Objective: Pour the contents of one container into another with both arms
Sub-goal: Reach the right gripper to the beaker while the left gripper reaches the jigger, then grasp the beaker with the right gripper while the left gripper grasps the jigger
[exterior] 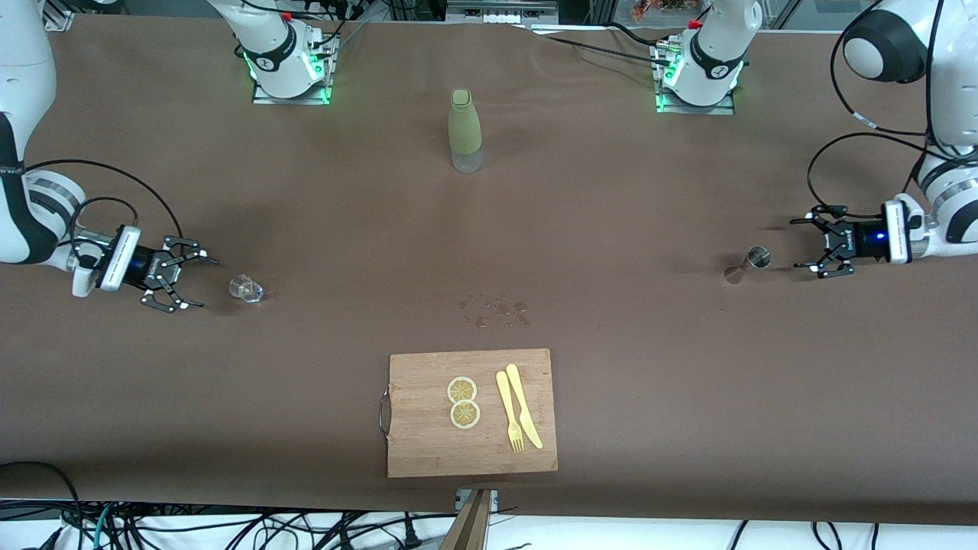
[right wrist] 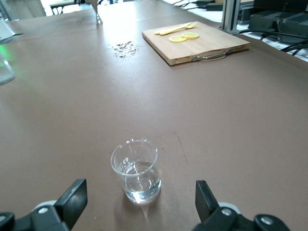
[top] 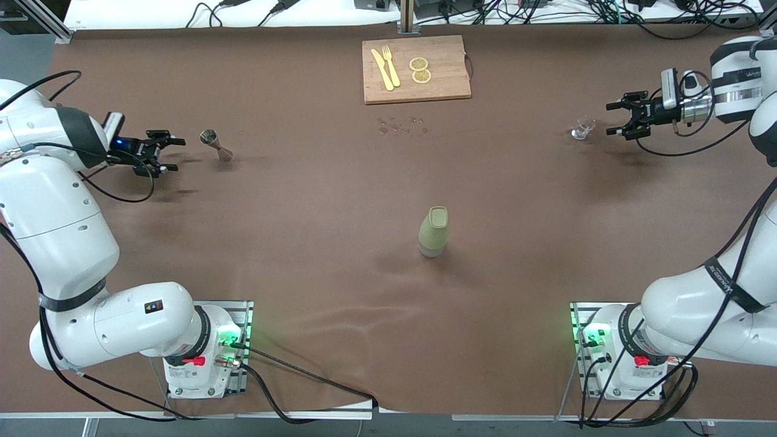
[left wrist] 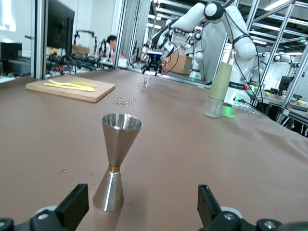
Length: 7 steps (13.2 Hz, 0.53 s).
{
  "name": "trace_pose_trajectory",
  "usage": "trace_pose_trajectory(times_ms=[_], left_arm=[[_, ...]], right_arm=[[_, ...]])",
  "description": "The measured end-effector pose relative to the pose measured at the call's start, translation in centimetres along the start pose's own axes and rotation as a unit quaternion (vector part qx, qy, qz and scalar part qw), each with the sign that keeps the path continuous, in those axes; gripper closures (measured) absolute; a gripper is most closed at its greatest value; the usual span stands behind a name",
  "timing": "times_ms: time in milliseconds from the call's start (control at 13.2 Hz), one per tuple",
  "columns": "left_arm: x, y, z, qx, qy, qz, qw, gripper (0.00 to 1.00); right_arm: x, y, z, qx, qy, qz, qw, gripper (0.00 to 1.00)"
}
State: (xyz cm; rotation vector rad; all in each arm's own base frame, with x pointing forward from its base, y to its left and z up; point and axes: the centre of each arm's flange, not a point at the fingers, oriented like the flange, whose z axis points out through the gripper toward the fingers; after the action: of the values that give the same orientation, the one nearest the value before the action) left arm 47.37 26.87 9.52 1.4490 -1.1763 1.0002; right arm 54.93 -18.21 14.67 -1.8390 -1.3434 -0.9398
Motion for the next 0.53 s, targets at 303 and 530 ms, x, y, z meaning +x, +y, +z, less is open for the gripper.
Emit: trace_pose_trajectory(times_ms=[303,530], left_arm=[[-1.9,-1.3,3.4,-0.01,0.026,0.025,0.999,0.0],[-1.2,-2.8,6.0,-0.02,0.041,0.039,0.998,0.0]], right_arm=[[-1.9,-2.0,2.8,-0.034,0.028,0.005,0.999,0.0],[-1.0,-2.0,5.3,-0.044,0.041,0.007,0.998,0.0]])
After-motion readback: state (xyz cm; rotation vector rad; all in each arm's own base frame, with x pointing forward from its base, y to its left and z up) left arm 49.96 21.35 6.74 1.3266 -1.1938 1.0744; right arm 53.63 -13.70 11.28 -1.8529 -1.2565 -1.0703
